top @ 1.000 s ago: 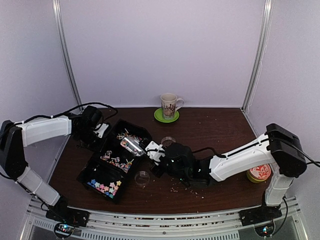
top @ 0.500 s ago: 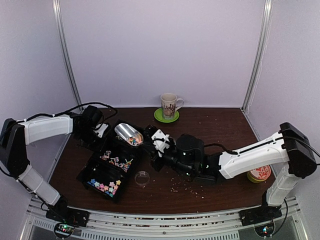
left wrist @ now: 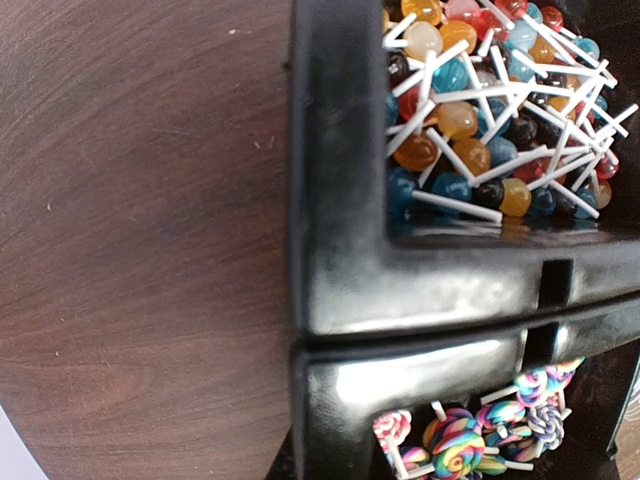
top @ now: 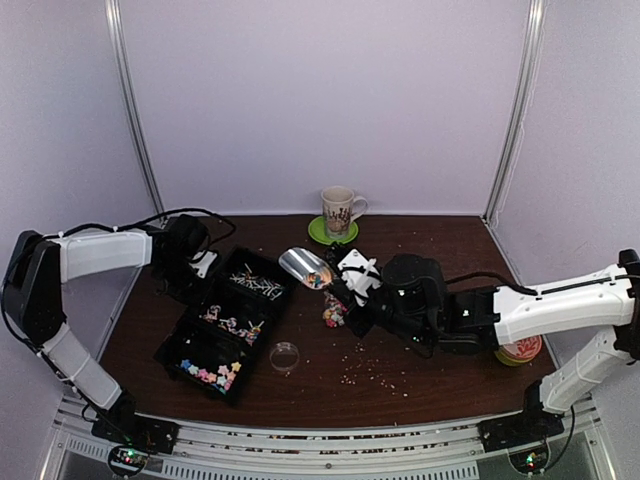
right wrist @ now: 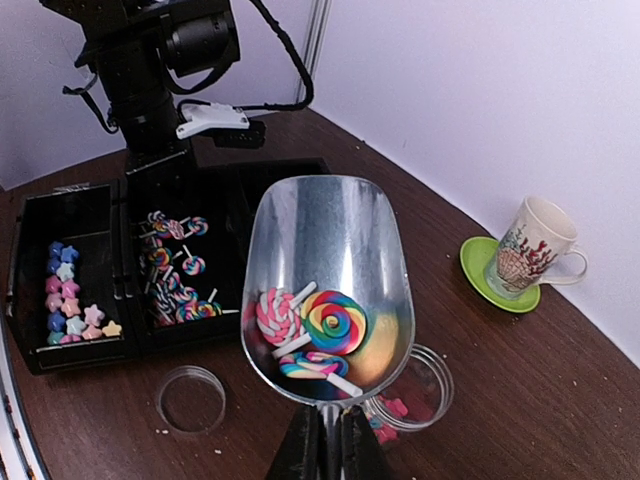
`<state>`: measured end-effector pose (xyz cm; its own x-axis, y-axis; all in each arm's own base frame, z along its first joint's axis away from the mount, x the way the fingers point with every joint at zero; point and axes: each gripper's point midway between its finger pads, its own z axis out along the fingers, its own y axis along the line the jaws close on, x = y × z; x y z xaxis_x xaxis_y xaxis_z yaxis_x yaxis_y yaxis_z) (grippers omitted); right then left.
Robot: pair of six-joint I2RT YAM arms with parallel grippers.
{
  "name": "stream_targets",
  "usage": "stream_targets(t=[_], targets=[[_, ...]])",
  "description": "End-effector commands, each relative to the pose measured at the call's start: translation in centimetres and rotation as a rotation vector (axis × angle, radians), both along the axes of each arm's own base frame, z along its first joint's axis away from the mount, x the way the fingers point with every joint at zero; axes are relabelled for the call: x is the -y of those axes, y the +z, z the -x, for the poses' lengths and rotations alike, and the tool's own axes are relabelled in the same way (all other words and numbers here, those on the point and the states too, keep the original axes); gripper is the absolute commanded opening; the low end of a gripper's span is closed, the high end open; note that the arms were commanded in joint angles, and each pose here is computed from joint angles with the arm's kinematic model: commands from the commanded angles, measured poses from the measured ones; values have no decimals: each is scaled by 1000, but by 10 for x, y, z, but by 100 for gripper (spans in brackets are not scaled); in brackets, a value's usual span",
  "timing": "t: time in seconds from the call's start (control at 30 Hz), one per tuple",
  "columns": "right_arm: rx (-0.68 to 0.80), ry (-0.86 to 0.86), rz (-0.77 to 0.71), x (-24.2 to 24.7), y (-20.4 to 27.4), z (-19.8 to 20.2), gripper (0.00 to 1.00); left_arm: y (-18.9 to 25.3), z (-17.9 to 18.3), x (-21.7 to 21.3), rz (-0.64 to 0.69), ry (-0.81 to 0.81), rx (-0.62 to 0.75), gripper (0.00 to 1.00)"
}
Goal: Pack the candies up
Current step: Place the plate at the center of the board, then place the fake candies in the packing bottle.
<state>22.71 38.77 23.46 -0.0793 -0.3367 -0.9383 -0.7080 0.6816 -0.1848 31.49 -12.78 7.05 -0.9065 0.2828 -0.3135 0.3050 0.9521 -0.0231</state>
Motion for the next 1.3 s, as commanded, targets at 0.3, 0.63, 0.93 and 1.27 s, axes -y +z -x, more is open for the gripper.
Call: stream_targets(t=[0.3,0.63,0.93,1.27], targets=[[-129,-145,302,97,-2,-2,0,20,-43,-1,68,38,109,7],[-205,-168,420,111,-4,-6,0,10,-44,-3,55,39,80,16],[-239,-160,497,100,-9,-13,0,9,-44,-4,53,39,77,16],[-270,-154,579,92,-9,-20,0,21,-44,-3,67,45,105,33]])
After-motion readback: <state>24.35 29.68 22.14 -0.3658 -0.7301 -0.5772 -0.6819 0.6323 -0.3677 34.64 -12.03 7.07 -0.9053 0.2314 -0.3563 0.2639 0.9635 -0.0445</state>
